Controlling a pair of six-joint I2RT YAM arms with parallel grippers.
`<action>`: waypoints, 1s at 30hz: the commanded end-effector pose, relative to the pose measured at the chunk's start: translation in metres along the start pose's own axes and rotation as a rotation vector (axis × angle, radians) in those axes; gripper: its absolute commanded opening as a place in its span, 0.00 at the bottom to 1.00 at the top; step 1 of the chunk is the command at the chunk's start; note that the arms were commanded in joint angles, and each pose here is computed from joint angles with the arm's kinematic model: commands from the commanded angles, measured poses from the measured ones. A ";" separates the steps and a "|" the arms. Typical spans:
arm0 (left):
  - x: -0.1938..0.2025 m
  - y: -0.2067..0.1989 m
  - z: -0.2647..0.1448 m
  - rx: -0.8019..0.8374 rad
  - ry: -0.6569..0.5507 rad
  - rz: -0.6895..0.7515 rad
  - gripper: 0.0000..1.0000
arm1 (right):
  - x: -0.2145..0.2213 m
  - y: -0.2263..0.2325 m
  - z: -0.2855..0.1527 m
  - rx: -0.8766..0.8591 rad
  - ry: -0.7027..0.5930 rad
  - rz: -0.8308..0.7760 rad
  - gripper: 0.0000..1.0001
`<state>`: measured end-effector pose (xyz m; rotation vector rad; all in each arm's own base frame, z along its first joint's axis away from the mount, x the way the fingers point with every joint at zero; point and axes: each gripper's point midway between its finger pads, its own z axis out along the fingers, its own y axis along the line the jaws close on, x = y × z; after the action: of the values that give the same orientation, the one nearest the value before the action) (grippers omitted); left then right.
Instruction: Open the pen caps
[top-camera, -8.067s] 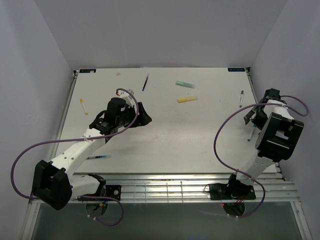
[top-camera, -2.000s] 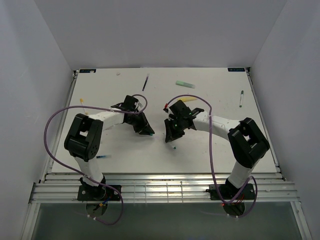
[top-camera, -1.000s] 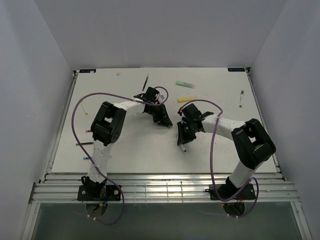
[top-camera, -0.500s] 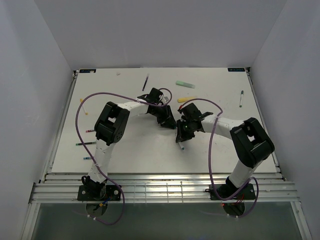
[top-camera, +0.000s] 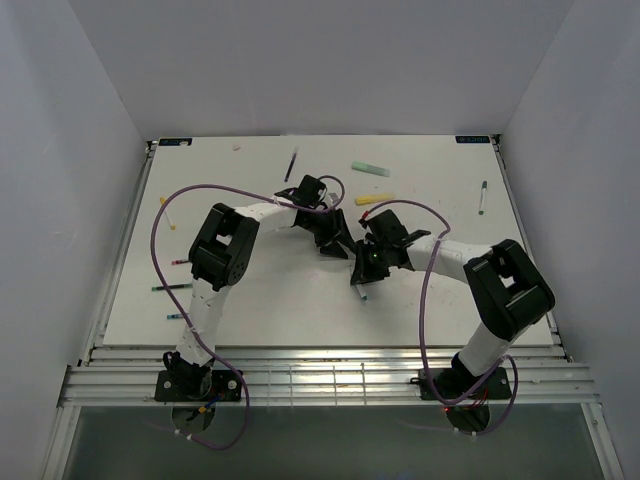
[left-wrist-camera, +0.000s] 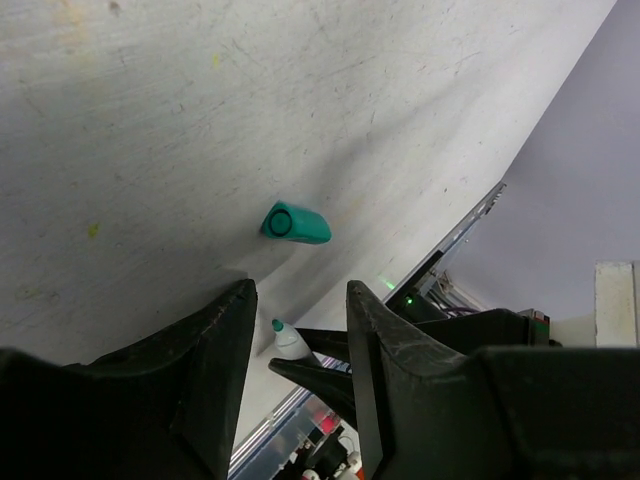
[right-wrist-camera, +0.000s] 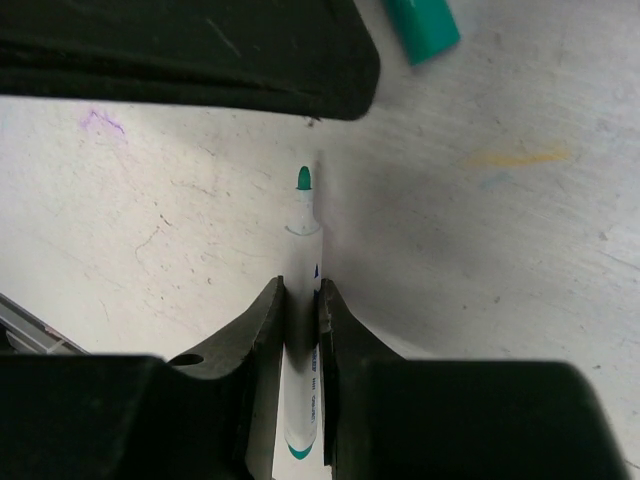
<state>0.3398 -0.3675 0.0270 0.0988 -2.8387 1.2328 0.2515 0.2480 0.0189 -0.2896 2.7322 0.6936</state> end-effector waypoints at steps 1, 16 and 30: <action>-0.005 0.016 -0.007 -0.090 -0.048 0.037 0.53 | 0.041 -0.049 -0.001 0.158 0.107 0.047 0.16; -0.008 0.017 -0.094 -0.133 -0.216 0.106 0.59 | 0.048 -0.082 -0.010 0.230 0.133 0.032 0.32; 0.023 -0.023 -0.169 -0.063 -0.355 0.256 0.64 | -0.086 -0.088 -0.094 0.316 -0.214 0.159 0.66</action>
<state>0.3259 -0.2645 0.1372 0.0242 -3.2216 1.2345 0.2801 0.1762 0.0353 -0.1227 2.7563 0.4159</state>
